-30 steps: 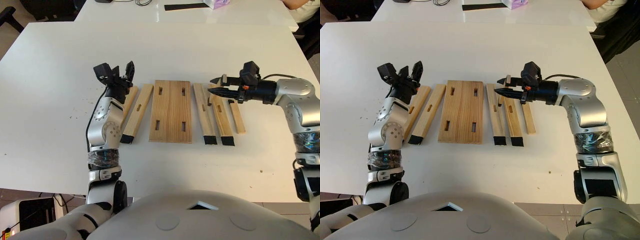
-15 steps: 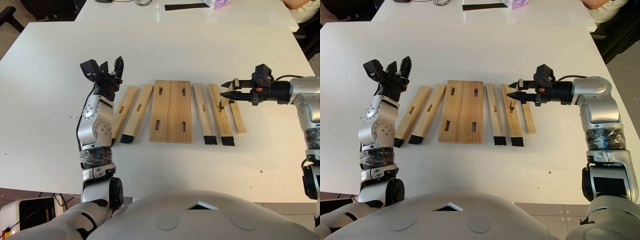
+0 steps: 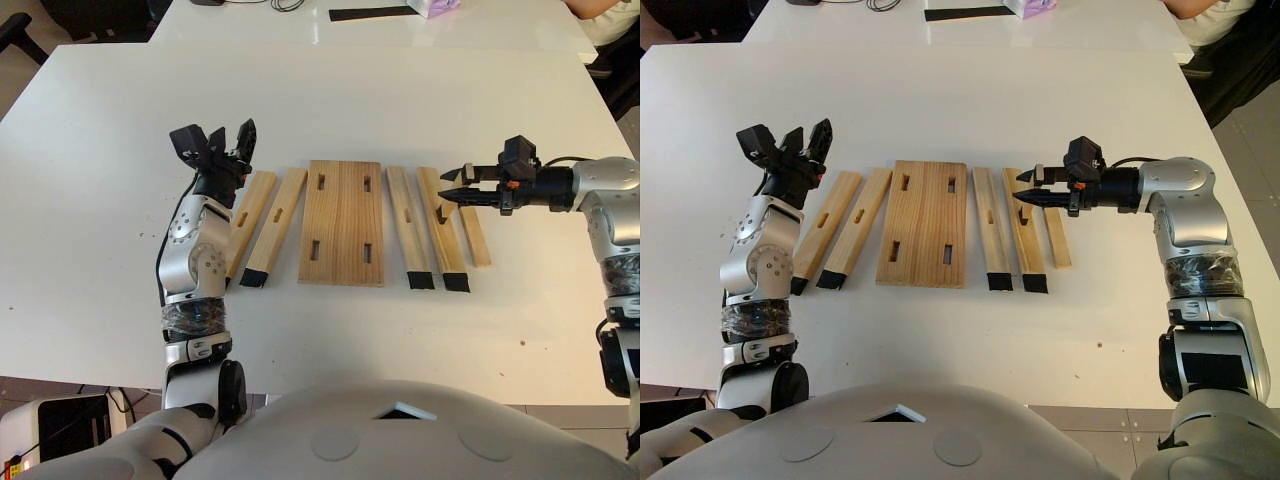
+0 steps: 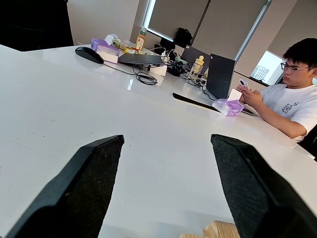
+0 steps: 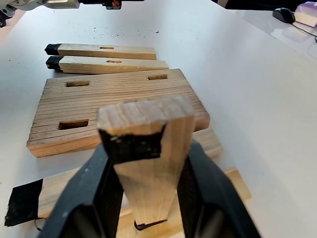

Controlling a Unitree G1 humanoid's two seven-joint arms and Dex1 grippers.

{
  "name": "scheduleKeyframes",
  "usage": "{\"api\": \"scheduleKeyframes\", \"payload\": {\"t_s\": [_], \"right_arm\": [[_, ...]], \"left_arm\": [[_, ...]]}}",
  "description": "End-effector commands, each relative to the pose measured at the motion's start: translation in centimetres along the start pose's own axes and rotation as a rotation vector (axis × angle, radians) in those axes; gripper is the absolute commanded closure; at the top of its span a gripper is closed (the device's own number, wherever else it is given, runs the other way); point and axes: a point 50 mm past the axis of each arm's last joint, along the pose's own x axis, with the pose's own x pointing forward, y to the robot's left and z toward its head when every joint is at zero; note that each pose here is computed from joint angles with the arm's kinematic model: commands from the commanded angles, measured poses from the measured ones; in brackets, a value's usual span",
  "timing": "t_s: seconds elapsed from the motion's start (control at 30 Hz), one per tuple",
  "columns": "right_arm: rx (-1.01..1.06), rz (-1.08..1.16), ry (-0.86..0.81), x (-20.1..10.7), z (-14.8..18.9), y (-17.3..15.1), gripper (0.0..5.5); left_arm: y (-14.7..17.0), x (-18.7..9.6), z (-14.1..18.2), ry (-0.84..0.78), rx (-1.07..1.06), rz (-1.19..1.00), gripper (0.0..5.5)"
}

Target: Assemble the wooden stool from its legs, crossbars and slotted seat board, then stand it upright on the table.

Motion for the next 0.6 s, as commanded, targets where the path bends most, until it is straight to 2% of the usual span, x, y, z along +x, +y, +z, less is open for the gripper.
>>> {"api": "scheduleKeyframes", "payload": {"t_s": [0.03,0.6], "right_arm": [[-0.007,0.014,0.022,-0.1,-0.1,0.1,4.16],[0.11,0.015,0.082,-0.5,-3.9,0.0,4.16]], "left_arm": [[0.1,-0.1,-0.1,0.007,0.012,0.001,2.22],[0.6,-0.2,-0.6,0.02,0.026,0.016,2.22]]}}
